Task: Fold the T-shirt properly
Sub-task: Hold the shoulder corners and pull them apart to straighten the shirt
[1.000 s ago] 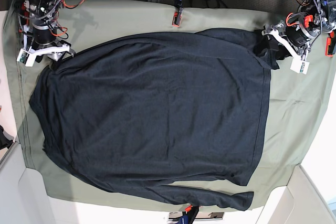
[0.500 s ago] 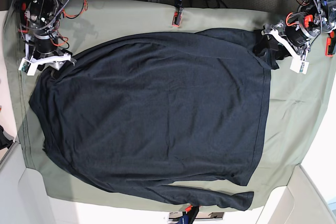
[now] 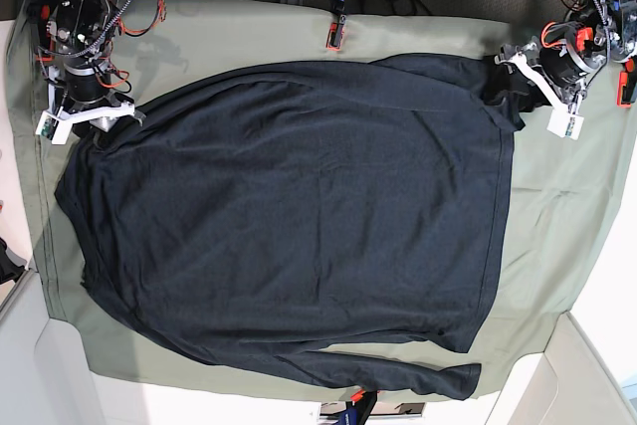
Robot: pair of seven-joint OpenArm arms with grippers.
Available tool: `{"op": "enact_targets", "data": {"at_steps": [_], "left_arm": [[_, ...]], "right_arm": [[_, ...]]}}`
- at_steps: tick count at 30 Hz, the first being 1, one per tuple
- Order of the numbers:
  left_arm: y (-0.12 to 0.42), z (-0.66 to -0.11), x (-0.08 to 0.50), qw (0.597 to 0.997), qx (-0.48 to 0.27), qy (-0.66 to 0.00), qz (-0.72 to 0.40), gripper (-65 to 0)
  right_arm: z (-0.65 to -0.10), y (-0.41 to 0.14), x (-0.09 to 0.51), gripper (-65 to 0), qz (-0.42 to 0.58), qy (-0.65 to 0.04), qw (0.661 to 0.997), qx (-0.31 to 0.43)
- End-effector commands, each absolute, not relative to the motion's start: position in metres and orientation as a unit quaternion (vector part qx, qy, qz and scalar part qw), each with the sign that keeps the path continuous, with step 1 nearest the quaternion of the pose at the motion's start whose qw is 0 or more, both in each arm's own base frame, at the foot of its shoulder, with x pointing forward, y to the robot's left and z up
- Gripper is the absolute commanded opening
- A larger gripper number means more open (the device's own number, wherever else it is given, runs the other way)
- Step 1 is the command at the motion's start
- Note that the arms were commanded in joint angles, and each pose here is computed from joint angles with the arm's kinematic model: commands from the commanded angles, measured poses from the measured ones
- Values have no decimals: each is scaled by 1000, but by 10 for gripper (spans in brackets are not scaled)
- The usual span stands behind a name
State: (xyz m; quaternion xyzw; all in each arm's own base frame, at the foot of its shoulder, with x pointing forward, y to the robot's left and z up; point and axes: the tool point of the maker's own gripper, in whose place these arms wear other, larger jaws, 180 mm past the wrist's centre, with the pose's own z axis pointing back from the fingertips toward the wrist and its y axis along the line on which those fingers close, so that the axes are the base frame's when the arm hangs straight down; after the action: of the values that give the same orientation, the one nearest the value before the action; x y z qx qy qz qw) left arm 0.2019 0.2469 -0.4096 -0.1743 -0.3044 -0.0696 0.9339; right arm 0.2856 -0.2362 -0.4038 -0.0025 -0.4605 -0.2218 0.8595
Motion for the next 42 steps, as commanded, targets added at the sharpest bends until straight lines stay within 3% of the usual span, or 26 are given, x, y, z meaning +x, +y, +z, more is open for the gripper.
{"op": "enact_targets", "data": {"at_steps": [1, 3, 6, 7, 15, 26, 29, 31, 33, 37, 42], "left_arm": [[241, -411, 194, 935, -185, -289, -88, -401], [241, -411, 194, 935, -186, -290, -88, -538], [240, -411, 194, 934, -188, -290, -94, -650], [237, -410, 193, 931, -193, -290, -108, -650], [232, -415, 178, 937, -210, -257, -107, -650], [217, -410, 155, 934, -238, -245, -107, -650], [218, -407, 161, 932, -236, -253, -109, -650], [220, -406, 163, 932, -232, -254, -112, -650], [222, -407, 162, 934, -227, -251, -115, -650], [226, -411, 159, 939, -211, -243, -125, -509], [228, -413, 157, 941, -207, -237, -128, -418]], "right_arm": [[-391, -239, 294, -477, -215, -482, 849, -5], [-391, -238, 295, -530, -201, -483, 852, -8], [-390, -233, 297, -627, -174, -485, 857, -7], [-390, -232, 297, -650, -168, -485, 858, -7], [-395, -227, 292, -650, -141, -472, 870, 2], [-391, -265, 273, -650, -191, -471, 861, -4], [-389, -264, 275, -413, -202, -477, 856, 10], [-387, -262, 276, -318, -210, -480, 852, 23], [-387, -260, 278, -310, -209, -482, 851, 25], [-383, -255, 288, -310, -203, -489, 848, 32], [-394, -242, 302, -310, -191, -479, 856, 41]]}}
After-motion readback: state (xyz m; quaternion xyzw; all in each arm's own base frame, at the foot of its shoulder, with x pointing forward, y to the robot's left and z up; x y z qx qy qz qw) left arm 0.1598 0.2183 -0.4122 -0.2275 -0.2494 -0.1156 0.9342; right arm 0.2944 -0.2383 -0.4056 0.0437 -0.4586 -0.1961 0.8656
